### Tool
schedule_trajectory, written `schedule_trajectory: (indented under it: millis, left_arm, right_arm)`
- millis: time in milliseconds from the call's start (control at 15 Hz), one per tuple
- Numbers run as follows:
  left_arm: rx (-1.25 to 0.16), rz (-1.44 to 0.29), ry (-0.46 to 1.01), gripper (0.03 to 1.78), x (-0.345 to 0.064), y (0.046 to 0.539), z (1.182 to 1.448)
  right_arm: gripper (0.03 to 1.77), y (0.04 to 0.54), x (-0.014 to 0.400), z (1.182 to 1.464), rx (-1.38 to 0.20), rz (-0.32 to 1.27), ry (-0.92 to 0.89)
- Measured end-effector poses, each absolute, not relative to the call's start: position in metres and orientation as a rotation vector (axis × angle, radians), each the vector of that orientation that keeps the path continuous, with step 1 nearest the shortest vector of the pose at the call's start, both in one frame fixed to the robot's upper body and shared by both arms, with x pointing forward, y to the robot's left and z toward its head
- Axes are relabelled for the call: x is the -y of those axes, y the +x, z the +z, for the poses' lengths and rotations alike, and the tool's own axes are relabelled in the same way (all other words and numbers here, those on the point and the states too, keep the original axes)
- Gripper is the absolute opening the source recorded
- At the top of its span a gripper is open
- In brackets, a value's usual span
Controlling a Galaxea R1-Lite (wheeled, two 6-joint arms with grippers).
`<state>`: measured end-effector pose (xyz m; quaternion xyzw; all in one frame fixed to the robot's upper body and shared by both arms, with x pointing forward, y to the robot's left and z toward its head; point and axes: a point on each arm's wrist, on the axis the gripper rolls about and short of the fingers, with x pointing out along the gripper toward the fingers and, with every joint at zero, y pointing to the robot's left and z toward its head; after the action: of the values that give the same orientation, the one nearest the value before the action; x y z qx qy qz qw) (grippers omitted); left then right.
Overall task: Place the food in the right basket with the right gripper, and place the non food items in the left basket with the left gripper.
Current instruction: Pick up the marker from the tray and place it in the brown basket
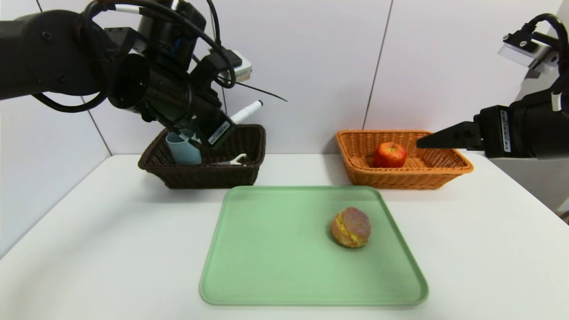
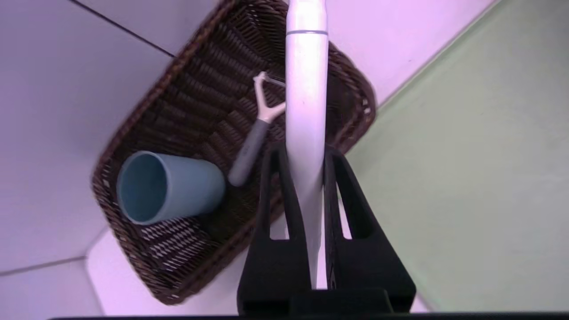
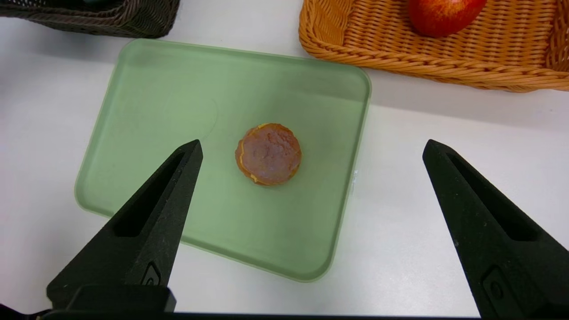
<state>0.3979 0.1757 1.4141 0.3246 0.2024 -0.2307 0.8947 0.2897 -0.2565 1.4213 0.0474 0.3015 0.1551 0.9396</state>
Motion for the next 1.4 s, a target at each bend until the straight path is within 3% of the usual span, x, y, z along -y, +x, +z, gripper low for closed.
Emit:
schedule_trajectory:
  millis: [400, 867, 1200, 1400]
  left_arm:
    - [-0.329, -0.42, 0.942, 0.16, -0.181, 0.44, 1.396]
    - [-0.422, -0.393, 0.954, 0.16, -0.178, 0.47, 1.357]
    - [-0.458, -0.393, 0.945, 0.16, -0.18, 0.478, 1.344]
    - [-0.475, -0.391, 0.945, 0.64, -0.181, 0.48, 1.339]
  right_arm:
    - [1.71, 0.29, 0.258, 1.421, -0.615, 0.313, 0.099]
    - [1.71, 0.292, 0.262, 1.417, -0.629, 0.291, 0.102]
    - [1.71, 0.292, 0.263, 1.417, -0.629, 0.286, 0.105]
    - [1.71, 0.293, 0.263, 1.417, -0.625, 0.287, 0.107]
